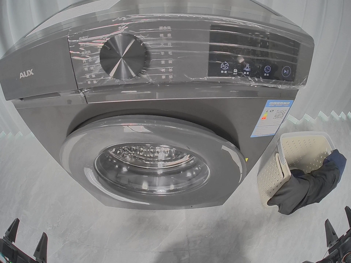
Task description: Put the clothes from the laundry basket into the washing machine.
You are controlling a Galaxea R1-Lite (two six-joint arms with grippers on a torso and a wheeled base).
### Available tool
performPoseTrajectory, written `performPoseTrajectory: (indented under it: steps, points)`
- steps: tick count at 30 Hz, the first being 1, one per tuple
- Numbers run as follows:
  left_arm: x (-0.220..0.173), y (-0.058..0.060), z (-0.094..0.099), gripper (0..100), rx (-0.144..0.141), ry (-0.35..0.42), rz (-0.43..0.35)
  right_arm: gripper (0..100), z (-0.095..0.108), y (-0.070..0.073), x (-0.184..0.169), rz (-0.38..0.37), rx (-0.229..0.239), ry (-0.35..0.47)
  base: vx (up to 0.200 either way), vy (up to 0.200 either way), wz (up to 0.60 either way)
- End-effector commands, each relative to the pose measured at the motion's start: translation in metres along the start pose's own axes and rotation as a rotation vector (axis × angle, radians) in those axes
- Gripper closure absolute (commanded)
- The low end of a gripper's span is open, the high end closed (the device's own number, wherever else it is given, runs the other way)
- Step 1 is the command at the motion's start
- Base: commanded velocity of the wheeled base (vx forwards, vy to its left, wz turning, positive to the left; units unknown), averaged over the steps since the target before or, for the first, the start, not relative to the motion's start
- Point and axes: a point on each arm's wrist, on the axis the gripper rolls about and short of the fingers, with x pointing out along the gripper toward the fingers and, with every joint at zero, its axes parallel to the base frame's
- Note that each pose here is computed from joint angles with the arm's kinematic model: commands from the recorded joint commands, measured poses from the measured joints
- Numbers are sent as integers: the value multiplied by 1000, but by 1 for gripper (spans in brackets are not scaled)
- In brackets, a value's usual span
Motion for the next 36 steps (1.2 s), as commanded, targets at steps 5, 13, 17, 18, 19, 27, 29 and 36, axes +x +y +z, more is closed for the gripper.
performPoseTrajectory:
  steps: [5, 13, 17, 18, 19, 27, 29, 36]
  points:
    - [0, 0, -5, 0, -1, -1, 0, 0, -5, 0, 0, 1, 0, 4, 0, 0, 0]
    - [0, 0, -5, 0, -1, -1, 0, 0, -5, 0, 0, 1, 0, 4, 0, 0, 0]
    - [0, 0, -5, 0, -1, -2, 0, 0, -5, 0, 0, 1, 0, 4, 0, 0, 0]
    - [0, 0, -5, 0, -1, -2, 0, 0, -5, 0, 0, 1, 0, 4, 0, 200, 0]
    - [0, 0, -5, 0, -1, -2, 0, 0, -5, 0, 0, 2, 0, 4, 0, 200, 0]
    - [0, 0, -5, 0, 1, -2, 2, 0, -5, 0, 0, 1, 0, 4, 0, 100, 0]
    - [0, 0, -5, 0, 1, -1, 2, 0, -5, 0, 0, 1, 0, 4, 0, 0, 0]
    - [0, 0, -5, 0, 1, -2, 2, 0, -5, 0, 0, 2, 0, 4, 0, 0, 0]
